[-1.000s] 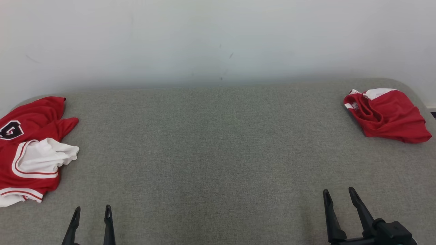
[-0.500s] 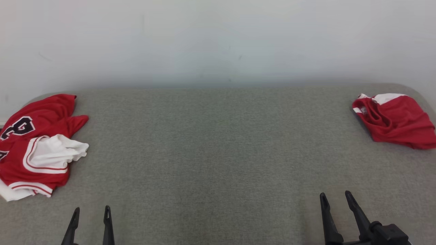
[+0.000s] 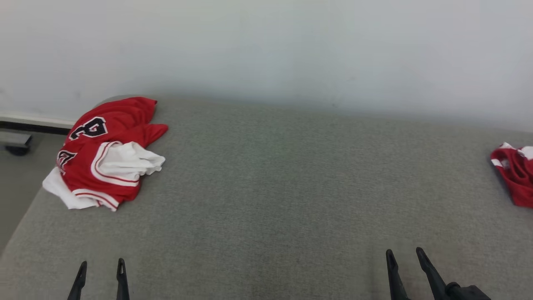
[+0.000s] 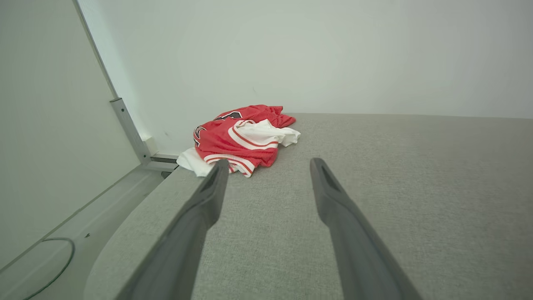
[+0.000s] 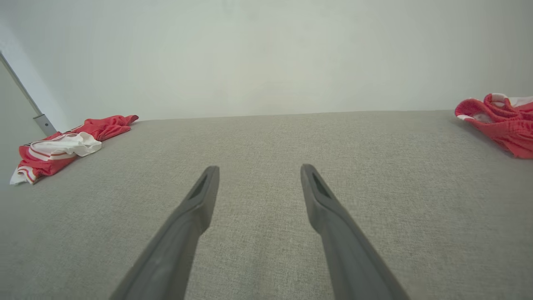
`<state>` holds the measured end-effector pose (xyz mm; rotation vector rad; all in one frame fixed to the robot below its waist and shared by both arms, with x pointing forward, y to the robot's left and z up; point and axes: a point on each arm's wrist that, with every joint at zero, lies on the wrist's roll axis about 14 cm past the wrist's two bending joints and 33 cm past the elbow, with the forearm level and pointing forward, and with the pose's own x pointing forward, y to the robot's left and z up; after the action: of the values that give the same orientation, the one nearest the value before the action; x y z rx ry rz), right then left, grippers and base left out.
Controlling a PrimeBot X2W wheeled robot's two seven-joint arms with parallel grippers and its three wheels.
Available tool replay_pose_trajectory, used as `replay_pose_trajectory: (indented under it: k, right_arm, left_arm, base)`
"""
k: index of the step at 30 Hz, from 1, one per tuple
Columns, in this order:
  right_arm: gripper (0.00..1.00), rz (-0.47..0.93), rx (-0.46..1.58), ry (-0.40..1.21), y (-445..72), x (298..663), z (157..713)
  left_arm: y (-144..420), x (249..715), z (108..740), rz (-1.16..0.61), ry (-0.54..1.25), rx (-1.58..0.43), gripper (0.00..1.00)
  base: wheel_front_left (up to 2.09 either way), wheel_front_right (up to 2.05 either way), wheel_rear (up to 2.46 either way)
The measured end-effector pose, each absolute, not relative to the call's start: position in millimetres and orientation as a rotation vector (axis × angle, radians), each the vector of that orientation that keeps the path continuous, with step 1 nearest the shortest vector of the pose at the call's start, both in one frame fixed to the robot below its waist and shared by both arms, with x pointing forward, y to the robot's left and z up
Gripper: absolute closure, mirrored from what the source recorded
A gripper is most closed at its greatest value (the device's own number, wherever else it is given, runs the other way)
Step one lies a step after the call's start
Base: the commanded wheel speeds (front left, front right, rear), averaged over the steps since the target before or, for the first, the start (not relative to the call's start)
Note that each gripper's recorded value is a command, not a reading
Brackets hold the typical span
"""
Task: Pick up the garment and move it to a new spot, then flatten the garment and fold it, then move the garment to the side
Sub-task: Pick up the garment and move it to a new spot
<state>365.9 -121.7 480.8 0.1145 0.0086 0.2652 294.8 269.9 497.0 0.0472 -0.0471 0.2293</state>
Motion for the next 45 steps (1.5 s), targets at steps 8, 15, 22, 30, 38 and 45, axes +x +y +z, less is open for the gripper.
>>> replay_pose_trajectory:
  k: [8, 15, 22, 30, 38, 45]
  right_arm:
    - [0.0, 0.393, 0.114, 0.021, -77.6, 375.2, 479.8]
    - [0.0, 0.496, 0.111, 0.031, -42.4, 380.5, 478.6]
    - [0.0, 0.571, 0.105, 0.037, -17.1, 382.7, 477.5]
    - [0.0, 0.59, 0.104, 0.045, -11.5, 385.5, 474.0]
    - [0.0, 0.56, 0.086, 0.022, -24.4, 396.5, 477.7]
    - [0.0, 0.494, 0.064, -0.002, -53.0, 419.7, 478.8]
  left_arm:
    - [304.5, 255.5, 496.2, 0.366, -0.042, 0.056, 0.0]
    - [327.0, 221.2, 493.2, 0.48, -0.031, 0.054, 0.0]
    - [340.9, 197.5, 491.6, 0.558, -0.024, 0.05, 0.0]
    - [344.1, 195.1, 490.0, 0.582, -0.012, 0.05, 0.0]
    - [346.8, 223.0, 505.4, 0.534, -0.048, 0.078, 0.0]
    - [362.6, 286.5, 560.3, 0.471, -0.188, 0.129, 0.0]
  base:
    - [0.0, 0.0, 0.0]
    - [0.0, 0.0, 0.0]
    - [0.0, 0.0, 0.0]
    - [0.0, 0.0, 0.0]
    - [0.0, 0.0, 0.0]
    - [0.0, 0.0, 0.0]
